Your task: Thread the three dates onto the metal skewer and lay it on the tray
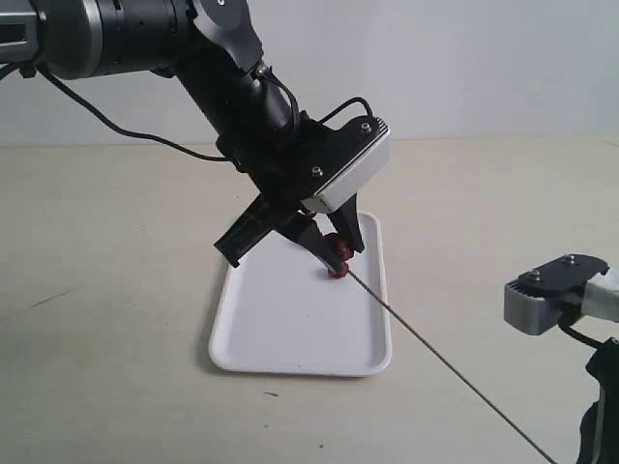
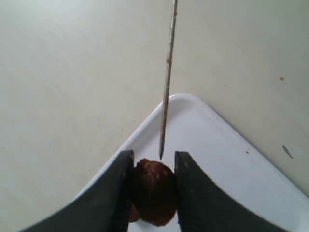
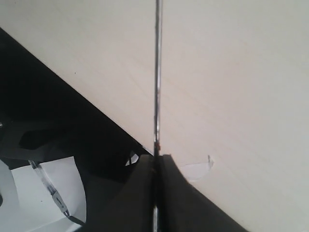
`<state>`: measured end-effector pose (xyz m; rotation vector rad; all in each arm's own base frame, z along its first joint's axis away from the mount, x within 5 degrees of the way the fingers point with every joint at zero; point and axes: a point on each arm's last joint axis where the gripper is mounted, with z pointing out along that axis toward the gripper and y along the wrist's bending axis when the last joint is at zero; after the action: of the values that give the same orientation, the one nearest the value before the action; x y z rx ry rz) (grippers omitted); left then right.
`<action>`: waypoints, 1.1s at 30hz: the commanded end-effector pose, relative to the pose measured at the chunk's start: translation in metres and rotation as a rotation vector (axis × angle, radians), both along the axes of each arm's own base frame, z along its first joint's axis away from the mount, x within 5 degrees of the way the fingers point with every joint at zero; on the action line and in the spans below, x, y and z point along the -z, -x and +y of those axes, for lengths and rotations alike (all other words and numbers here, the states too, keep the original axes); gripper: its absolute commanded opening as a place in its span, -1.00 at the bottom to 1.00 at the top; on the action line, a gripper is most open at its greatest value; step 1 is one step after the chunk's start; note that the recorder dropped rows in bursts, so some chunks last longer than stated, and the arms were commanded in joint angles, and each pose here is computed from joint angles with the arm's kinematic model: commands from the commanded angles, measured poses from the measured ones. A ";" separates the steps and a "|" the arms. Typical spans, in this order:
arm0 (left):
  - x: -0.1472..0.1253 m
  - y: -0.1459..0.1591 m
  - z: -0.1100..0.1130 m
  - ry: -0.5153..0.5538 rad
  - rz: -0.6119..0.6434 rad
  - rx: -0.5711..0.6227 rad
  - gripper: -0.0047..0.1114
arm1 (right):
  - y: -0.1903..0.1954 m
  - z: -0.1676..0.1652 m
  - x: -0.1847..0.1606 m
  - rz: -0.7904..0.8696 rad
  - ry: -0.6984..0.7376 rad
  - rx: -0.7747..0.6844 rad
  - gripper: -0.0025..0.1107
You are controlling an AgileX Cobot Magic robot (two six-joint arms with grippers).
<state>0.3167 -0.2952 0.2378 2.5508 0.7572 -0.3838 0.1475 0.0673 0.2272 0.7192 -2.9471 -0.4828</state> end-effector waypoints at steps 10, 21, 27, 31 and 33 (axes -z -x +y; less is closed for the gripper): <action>-0.007 0.001 0.001 0.025 0.001 -0.013 -0.41 | 0.002 -0.001 -0.007 -0.033 -0.011 0.021 -0.96; -0.007 -0.001 0.000 0.032 -0.011 -0.021 -0.41 | 0.006 0.003 -0.013 -0.062 -0.079 0.002 -0.96; -0.007 -0.001 0.000 0.033 -0.014 -0.023 -0.41 | 0.010 -0.003 -0.017 -0.103 -0.026 0.011 -0.96; -0.007 -0.002 -0.001 0.038 -0.022 -0.028 -0.41 | 0.010 -0.003 -0.017 -0.101 -0.021 0.018 -0.96; -0.007 -0.002 -0.001 0.038 -0.022 -0.028 -0.41 | 0.009 -0.005 -0.016 -0.099 -0.002 0.032 -0.96</action>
<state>0.3179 -0.2969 0.2398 2.5211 0.7642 -0.3726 0.1377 0.0643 0.2412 0.7233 -3.0347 -0.4889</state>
